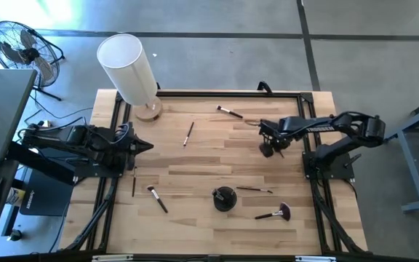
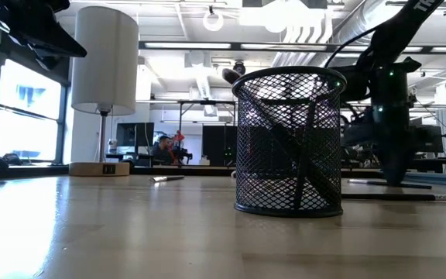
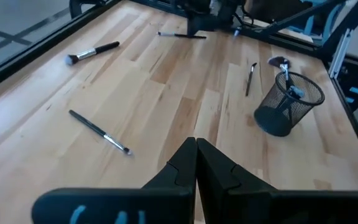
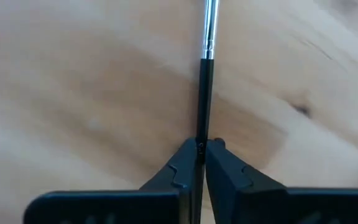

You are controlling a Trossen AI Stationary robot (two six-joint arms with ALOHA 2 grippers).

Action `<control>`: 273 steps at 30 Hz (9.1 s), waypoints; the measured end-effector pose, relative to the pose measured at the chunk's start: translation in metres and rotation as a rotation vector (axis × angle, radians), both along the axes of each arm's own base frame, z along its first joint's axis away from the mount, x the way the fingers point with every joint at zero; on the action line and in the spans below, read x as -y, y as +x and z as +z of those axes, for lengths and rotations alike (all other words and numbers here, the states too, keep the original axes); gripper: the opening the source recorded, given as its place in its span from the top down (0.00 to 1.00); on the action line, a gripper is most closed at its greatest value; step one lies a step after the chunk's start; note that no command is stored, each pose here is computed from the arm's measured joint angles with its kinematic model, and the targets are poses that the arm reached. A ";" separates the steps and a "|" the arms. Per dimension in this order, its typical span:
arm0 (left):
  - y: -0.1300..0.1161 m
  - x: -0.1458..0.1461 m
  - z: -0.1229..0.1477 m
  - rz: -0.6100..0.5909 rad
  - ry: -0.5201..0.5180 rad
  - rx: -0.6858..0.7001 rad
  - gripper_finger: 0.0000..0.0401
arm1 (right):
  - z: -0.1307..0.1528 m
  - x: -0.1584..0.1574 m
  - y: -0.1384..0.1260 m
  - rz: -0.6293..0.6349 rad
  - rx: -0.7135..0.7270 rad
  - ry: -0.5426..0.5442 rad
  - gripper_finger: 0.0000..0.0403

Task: Pick & Place Makeup Supplies
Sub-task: Put the makeup brush into the black makeup holder

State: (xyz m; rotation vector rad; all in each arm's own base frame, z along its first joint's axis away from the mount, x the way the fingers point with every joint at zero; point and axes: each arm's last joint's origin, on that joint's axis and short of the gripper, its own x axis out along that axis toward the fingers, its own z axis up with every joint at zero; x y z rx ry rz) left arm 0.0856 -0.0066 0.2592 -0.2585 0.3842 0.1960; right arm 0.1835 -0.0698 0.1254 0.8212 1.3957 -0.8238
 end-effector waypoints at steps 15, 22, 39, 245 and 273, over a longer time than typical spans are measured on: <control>0.000 -0.002 0.000 0.111 -0.108 0.029 1.00 | -0.001 -0.030 0.008 0.417 -0.026 -0.022 0.85; 0.000 -0.002 0.000 0.122 -0.132 0.034 1.00 | 0.004 -0.030 0.007 0.413 -0.015 -0.042 0.71; 0.000 -0.002 0.000 0.165 -0.167 0.046 1.00 | 0.038 0.005 0.040 0.311 0.361 -0.224 0.63; 0.229 0.115 0.088 0.324 0.300 -0.028 1.00 | 0.118 -0.085 0.004 0.942 0.583 -0.366 0.71; 0.309 0.154 0.009 -0.014 0.417 -0.064 0.89 | 0.119 -0.086 -0.009 0.828 0.727 -0.291 0.71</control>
